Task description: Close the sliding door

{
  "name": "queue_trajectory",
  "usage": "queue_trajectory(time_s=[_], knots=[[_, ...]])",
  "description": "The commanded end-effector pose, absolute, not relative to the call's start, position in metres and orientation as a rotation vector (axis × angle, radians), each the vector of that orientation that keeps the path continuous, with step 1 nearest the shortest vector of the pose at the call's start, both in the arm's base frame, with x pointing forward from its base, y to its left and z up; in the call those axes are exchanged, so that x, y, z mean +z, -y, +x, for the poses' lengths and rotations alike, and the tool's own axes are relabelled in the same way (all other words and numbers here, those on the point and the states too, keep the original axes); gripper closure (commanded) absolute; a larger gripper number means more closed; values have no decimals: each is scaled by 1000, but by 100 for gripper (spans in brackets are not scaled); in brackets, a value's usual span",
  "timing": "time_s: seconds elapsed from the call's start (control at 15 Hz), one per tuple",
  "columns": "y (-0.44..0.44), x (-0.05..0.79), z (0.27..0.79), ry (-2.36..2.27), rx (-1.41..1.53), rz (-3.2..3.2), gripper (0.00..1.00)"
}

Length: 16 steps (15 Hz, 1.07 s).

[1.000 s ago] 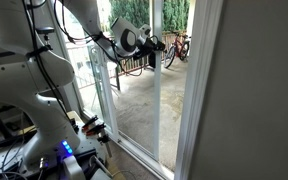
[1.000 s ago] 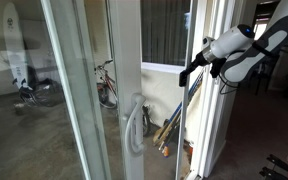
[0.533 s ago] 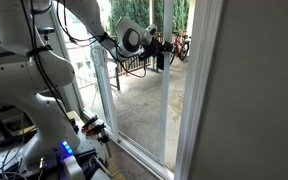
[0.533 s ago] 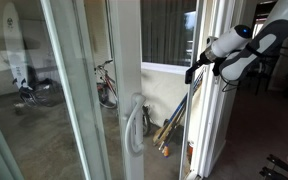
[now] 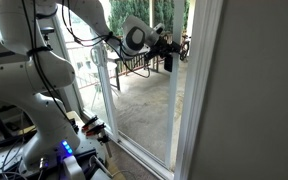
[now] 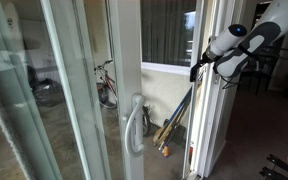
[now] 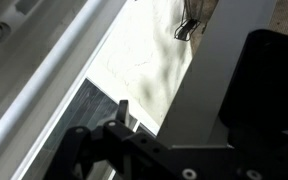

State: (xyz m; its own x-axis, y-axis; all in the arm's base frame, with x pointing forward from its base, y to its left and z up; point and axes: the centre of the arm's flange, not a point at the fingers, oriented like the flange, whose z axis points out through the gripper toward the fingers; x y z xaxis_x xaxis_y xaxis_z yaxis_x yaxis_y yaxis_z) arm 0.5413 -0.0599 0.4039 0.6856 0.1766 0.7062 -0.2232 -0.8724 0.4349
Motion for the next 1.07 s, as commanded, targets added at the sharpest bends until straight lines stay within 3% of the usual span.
queue_trajectory(time_s=[0.0, 0.6, 1.0], knots=[[95, 393, 556, 111, 991, 2362, 0], [24, 334, 499, -315, 811, 2389, 0], [-17, 319, 489, -464, 782, 2351, 0]])
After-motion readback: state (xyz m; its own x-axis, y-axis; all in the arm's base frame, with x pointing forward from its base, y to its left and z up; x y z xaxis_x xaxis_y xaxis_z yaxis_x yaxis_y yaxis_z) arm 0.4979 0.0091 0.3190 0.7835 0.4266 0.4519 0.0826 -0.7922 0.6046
